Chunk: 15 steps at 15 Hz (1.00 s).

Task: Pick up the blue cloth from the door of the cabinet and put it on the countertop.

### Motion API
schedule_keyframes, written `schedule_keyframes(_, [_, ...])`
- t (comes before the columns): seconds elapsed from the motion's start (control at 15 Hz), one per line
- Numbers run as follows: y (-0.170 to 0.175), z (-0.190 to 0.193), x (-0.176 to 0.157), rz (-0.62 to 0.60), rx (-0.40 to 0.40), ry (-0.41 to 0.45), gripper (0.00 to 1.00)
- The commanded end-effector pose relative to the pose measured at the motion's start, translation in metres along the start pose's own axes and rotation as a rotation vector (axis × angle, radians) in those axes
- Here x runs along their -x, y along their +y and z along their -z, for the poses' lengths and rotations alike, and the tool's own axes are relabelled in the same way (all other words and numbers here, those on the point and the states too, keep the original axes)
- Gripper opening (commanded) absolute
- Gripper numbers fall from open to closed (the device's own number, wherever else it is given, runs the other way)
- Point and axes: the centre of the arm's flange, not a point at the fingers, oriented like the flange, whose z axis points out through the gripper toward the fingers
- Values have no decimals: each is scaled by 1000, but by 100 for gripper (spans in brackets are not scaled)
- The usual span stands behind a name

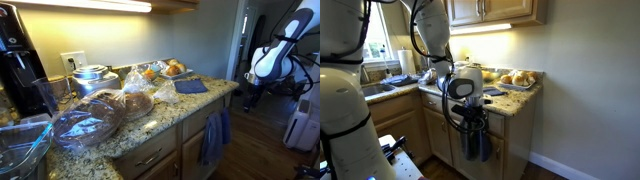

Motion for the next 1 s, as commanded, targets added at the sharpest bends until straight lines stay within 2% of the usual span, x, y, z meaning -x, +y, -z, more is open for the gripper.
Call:
schedule_keyframes(0.0, [8,-33,14,36,-23,68,100])
schedule_keyframes(0.13, [9,-42,17,43,-29,94,100])
schedule_keyframes(0.2, [-3,-31,4,30,-18,61,100])
schedule_keyframes(0.47, [1,-41,8,25,-29,67,100])
schedule_keyframes(0.93, [4,-71,-2,63,-16,159,100])
